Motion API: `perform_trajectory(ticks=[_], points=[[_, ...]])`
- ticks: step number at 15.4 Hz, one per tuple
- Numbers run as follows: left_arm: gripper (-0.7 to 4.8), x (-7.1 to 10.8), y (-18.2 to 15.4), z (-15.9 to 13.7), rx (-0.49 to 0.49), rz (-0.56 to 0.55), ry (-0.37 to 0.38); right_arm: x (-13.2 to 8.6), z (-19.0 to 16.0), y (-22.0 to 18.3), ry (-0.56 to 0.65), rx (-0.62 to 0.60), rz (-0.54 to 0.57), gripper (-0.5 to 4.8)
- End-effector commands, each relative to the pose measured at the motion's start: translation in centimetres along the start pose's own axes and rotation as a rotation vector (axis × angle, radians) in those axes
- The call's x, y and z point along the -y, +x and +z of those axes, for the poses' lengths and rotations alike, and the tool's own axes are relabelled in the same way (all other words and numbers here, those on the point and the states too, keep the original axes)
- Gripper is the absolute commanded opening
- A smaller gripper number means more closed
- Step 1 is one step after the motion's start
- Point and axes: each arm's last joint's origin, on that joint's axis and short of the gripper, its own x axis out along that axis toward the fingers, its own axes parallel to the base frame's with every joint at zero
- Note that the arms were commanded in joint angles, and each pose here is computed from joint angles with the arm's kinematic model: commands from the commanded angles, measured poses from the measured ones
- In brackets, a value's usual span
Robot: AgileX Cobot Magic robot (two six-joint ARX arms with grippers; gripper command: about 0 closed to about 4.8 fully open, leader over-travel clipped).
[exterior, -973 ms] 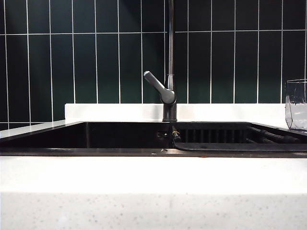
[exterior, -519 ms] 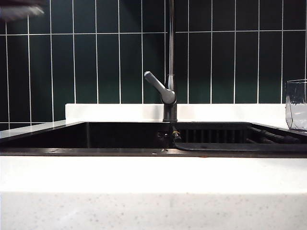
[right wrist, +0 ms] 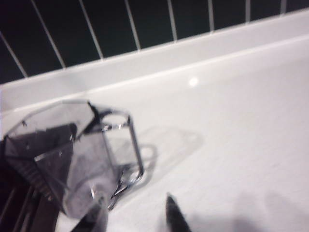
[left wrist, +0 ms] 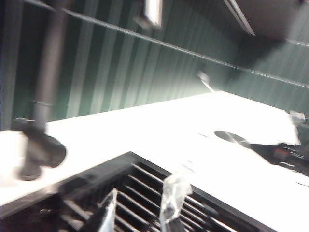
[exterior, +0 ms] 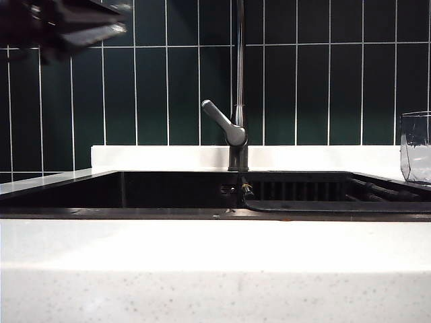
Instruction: Pick up the mug next to the sink, go to the faucet to get some water, pour the water into the sink, and finally put the mug back to its place.
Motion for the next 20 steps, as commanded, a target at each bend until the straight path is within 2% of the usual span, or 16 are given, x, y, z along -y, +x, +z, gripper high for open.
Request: perform_trajectory(ticks=[1, 3, 4, 5, 6, 7, 10, 13, 15, 20], points=[[1.26, -0.7, 0.9, 0.0, -0.011, -0.035, 0.025, 0.5, -0.7, 2.5, 0.001, 0.029, 0.084, 1.59], [1.26, -1.2, 1.2, -0.1, -0.017, -0.043, 0.026, 0.9, -1.7, 4.0, 0.018, 0.063, 0.106, 1.64], [1.27, -1.5, 1.5, 0.0, -0.023, -0.060, 0.033, 1.0, -2.0, 4.6, 0.006, 0.101, 0.116, 1.87], [1.53, -1.9, 1.8, 0.0, -0.023, -0.059, 0.047, 1.0, -2.1, 5.0, -0.002, 0.128, 0.129, 2.20], [1.92, -2.2, 2.0, 0.0, -0.024, -0.058, 0.056, 1.0, -2.2, 5.4, -0.005, 0.138, 0.136, 2.37], [2.69, -3.0, 2.5, 0.0, -0.024, -0.044, 0.056, 1.2, -2.4, 6.0, -0.006, 0.137, 0.137, 2.40], [3.44, -6.0, 4.7, -0.2, -0.065, -0.066, 0.012, 1.5, -2.7, 7.6, -0.023, 0.112, 0.132, 2.40], [4.69, -8.4, 6.6, -0.3, -0.105, -0.090, -0.037, 1.6, -2.8, 8.4, -0.031, 0.101, 0.133, 2.40], [4.79, -9.7, 7.4, -0.6, -0.117, -0.081, -0.051, 1.7, -2.9, 8.5, -0.062, 0.094, 0.129, 2.40], [4.79, -11.1, 8.1, -1.4, -0.118, -0.054, -0.041, 2.0, -3.4, 9.5, -0.099, 0.073, 0.123, 2.40]])
